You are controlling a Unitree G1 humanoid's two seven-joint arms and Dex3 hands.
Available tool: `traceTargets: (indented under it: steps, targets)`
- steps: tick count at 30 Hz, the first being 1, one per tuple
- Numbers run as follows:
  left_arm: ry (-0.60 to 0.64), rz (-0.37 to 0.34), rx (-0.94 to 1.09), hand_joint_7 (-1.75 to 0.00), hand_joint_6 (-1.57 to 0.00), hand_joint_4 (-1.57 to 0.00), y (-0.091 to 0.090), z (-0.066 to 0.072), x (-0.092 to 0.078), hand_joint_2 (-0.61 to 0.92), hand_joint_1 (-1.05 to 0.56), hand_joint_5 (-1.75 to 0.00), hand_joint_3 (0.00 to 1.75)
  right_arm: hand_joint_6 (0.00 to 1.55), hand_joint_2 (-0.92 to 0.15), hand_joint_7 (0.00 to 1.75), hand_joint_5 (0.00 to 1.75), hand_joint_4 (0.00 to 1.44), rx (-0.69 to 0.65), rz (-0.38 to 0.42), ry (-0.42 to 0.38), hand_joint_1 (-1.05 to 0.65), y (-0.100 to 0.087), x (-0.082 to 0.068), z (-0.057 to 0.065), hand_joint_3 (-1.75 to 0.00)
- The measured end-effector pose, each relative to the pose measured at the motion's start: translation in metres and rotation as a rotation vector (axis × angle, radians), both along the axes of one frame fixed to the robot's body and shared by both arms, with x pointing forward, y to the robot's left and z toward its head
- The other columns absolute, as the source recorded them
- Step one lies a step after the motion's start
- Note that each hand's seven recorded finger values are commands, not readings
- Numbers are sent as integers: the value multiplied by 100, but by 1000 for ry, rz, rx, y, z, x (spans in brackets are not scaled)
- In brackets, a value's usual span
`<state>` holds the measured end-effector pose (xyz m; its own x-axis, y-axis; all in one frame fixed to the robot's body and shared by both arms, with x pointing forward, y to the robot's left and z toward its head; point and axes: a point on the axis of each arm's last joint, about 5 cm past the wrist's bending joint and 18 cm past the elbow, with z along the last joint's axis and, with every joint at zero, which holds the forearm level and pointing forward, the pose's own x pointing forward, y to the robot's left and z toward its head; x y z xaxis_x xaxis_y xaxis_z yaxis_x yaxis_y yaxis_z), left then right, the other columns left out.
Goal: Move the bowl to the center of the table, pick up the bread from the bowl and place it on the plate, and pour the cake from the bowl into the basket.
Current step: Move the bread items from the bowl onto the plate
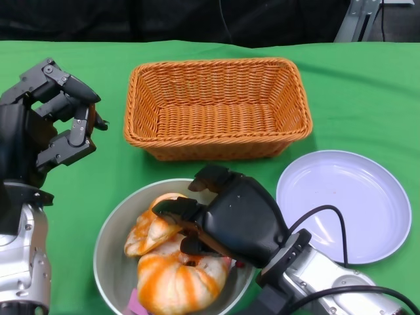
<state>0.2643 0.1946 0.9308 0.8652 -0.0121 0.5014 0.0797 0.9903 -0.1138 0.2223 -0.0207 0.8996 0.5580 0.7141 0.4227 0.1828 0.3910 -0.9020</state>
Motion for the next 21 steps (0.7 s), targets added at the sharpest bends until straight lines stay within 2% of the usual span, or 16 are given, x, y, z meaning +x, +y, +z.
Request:
traceTargets:
  steps: [10, 18, 21]
  targets:
    - [-6, -13, -21, -136, -79, -81, 1, 0, 0, 58, -9, -159, 104, 84, -88, 5, 79, 58, 5, 11, 12, -63, 10, 5, -10, 0]
    - [-7, -15, -15, -137, -79, -81, 2, 0, 0, 59, -7, -159, 106, 83, -87, 4, 67, 56, 6, 12, 33, -61, 18, 7, -11, -1]
    - [-7, -15, -14, -135, -79, -81, 2, 0, 0, 60, -7, -159, 105, 83, -88, 3, 59, 60, 6, 9, 35, -61, 20, 7, -11, 0]
